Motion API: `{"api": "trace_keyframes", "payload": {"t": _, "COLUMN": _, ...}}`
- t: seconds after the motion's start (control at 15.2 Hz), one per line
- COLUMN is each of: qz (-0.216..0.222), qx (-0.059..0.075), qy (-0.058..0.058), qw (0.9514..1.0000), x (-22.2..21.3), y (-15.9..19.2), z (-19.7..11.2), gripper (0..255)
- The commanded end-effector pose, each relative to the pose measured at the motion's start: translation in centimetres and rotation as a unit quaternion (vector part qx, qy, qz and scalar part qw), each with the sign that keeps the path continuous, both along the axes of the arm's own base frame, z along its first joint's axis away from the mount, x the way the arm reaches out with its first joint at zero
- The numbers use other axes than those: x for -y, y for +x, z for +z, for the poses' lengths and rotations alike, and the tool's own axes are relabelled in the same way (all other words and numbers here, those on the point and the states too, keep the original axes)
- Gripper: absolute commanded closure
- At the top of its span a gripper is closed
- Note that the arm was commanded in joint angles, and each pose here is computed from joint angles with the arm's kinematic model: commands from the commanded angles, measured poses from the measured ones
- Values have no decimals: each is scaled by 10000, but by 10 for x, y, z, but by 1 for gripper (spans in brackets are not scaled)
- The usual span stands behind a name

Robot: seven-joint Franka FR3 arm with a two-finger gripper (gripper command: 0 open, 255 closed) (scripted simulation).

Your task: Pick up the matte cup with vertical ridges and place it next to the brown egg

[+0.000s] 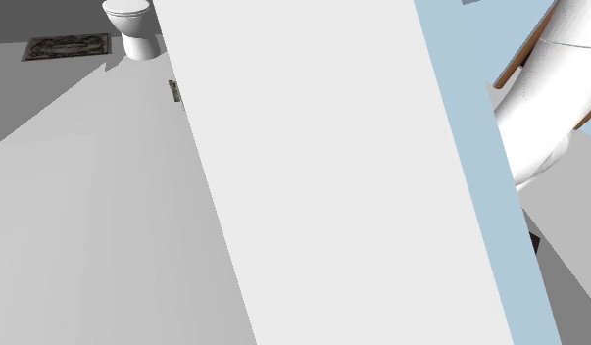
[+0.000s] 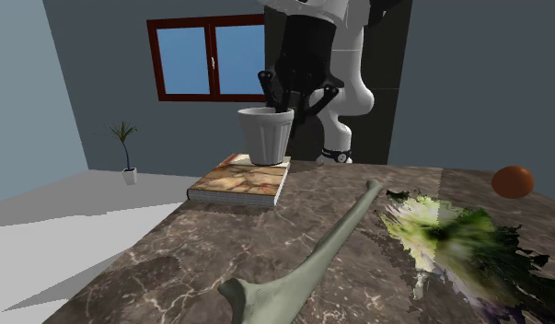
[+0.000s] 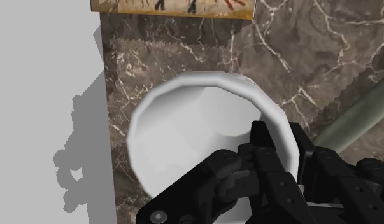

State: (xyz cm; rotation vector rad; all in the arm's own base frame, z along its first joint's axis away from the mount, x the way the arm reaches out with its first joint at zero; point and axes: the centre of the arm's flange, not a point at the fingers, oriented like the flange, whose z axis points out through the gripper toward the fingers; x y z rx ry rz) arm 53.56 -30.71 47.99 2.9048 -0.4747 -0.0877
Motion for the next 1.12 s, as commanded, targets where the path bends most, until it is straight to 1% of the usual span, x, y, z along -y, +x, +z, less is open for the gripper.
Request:
{"api": "trace_keyframes", "payload": {"t": 0.0, "qz": -1, "qx": -1, "qy": 0, "qw": 10000, "x": 0, "y": 0, "z": 11, "gripper": 255}}
{"api": "trace_keyframes", "payload": {"t": 0.2, "qz": -1, "qx": -1, "qy": 0, "qw": 10000, "x": 0, "y": 0, "z": 26, "gripper": 255}}
{"api": "trace_keyframes", "payload": {"t": 1.06, "qz": -1, "qx": -1, "qy": 0, "qw": 10000, "x": -172, "y": 7, "z": 27, "gripper": 255}}
